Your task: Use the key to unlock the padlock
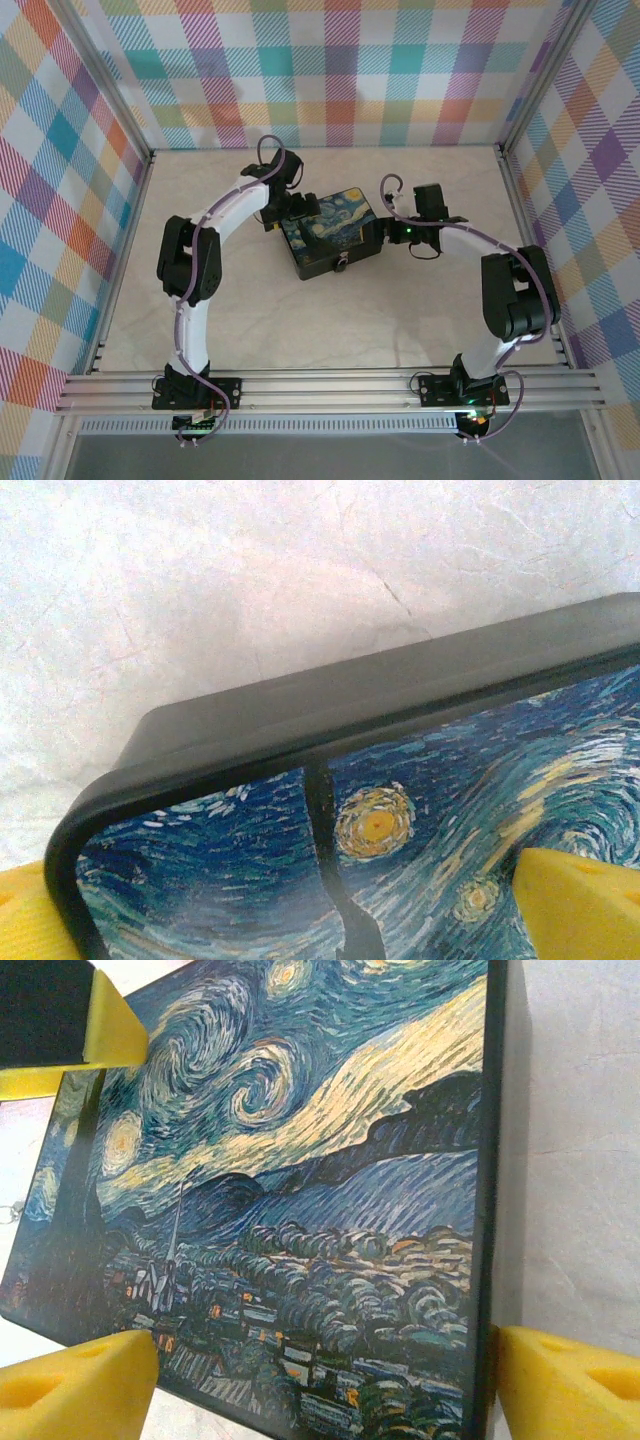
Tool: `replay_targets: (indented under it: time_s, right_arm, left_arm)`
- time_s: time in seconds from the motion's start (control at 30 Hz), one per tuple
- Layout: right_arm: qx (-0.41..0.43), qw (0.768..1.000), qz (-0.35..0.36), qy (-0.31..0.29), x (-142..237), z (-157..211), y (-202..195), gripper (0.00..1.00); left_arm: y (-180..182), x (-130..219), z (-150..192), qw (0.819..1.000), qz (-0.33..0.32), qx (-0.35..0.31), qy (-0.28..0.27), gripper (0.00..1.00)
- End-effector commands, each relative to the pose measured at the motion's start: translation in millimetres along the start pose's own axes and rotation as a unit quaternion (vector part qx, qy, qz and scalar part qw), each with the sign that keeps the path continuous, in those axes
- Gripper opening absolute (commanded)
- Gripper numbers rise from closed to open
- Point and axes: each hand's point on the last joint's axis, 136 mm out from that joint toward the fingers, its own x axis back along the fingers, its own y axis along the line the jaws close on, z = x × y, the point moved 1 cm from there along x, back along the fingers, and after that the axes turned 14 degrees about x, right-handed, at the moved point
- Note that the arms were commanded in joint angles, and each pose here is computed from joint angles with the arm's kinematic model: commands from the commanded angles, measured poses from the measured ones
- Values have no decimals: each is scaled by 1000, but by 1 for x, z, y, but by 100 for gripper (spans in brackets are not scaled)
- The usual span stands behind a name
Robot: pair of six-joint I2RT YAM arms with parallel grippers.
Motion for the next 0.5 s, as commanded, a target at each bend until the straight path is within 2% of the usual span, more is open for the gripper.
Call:
replay_targets:
  time_s: [0.0, 0.13, 0.23, 0.47]
  right_arm:
    - [19, 997, -54, -52, 5, -25, 37, 84]
    - [10, 997, -41, -62, 5, -25, 37, 85]
    - [2, 998, -7, -56, 10, -24, 29, 88]
    - [-13, 997, 62, -38, 34, -22, 20, 89]
  left_arm:
    - [-45, 1, 1, 995, 94, -28, 18, 100]
    - [-49, 2, -8, 993, 114, -10, 15, 100]
    - [-35, 9, -14, 996, 92, -14, 9, 100]
    - [62, 60, -30, 999, 7, 51, -18, 100]
